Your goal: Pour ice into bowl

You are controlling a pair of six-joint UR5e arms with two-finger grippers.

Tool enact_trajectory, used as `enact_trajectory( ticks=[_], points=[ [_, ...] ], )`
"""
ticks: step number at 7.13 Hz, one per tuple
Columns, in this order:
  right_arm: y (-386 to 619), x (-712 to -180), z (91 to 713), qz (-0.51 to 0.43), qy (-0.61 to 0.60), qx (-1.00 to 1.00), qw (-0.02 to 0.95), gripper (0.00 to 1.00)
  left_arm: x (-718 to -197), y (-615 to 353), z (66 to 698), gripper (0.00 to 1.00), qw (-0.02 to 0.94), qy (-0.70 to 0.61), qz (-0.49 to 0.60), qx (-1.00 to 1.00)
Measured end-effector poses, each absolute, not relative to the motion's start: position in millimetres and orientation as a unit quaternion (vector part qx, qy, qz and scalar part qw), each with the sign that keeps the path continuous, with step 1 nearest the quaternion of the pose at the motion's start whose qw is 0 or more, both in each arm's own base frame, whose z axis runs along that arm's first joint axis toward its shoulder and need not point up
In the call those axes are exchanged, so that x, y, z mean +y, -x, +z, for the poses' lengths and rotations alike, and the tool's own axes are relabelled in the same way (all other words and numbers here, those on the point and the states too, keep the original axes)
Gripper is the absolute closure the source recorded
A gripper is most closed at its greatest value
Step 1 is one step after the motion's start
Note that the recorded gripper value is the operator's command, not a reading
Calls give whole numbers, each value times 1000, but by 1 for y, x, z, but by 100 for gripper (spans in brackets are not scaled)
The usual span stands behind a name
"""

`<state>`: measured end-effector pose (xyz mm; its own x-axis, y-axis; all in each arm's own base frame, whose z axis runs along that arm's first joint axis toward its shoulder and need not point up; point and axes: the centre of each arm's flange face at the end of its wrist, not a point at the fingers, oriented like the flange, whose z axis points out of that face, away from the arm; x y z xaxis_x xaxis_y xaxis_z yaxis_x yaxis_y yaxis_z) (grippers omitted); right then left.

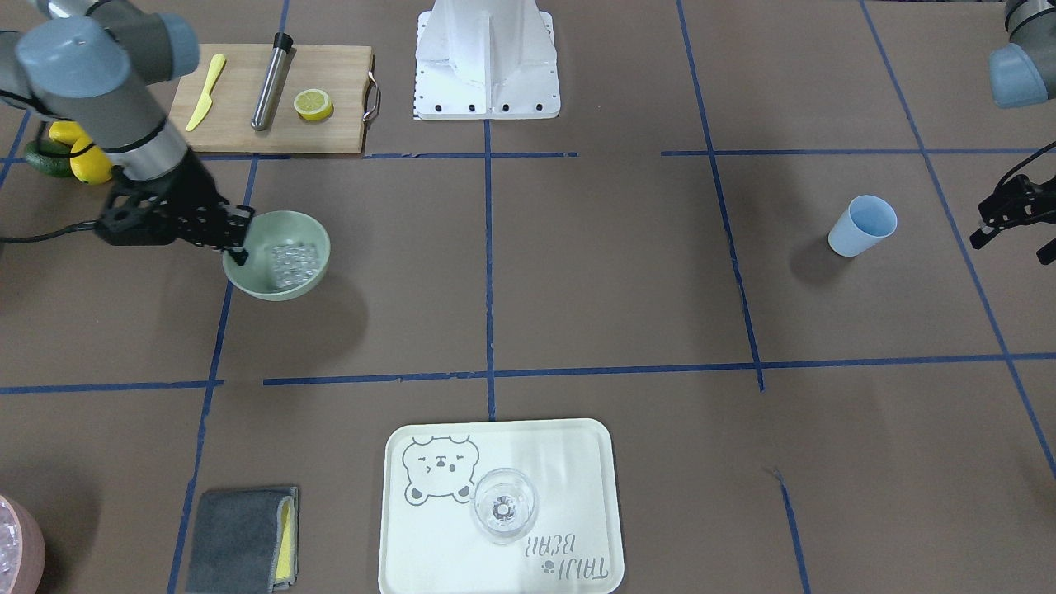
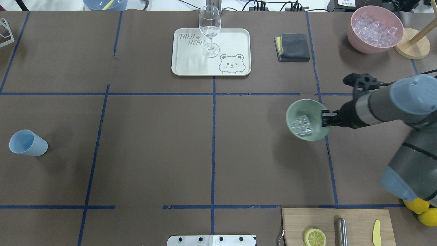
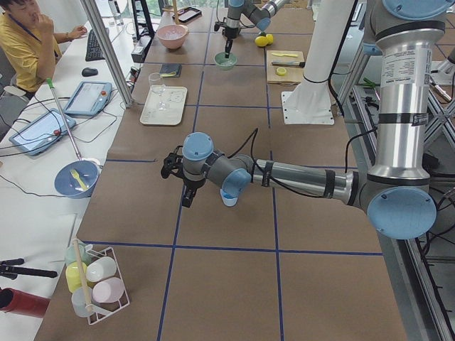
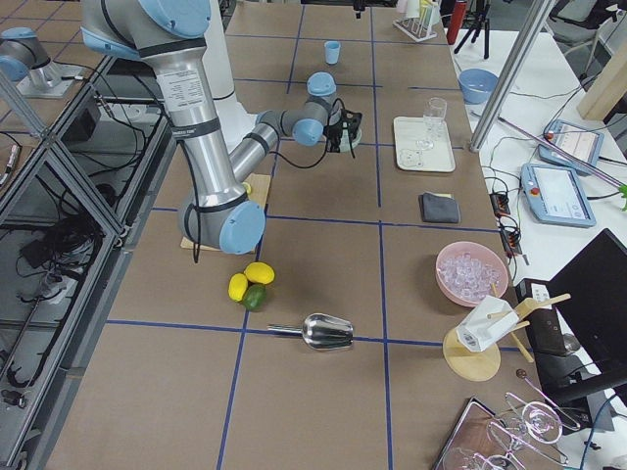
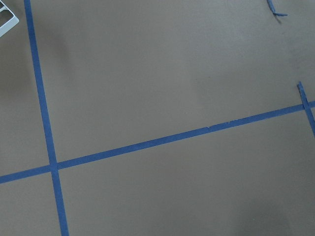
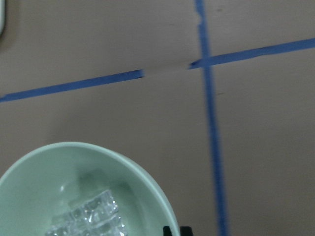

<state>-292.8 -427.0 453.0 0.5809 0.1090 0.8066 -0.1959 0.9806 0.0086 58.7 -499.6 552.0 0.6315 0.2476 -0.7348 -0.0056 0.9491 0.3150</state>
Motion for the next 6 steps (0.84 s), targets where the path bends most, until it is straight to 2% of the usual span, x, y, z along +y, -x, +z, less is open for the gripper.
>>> enact_trajectory(
  ticks=[2, 3, 5, 6],
  points=[
    [207, -436, 564, 69, -23, -465, 882, 100, -500, -59, 547, 0, 891, -148, 73, 423],
    [185, -434, 596, 70, -13, -475, 877, 100, -500, -58, 544, 0, 890, -151, 74, 423],
    [168, -425, 622, 72, -2, -482, 873, 100, -500, -58, 540, 0, 890, -154, 75, 423],
    [166, -421, 627, 73, 1, -481, 874, 88, -500, -58, 540, 0, 890, -154, 75, 423]
  ],
)
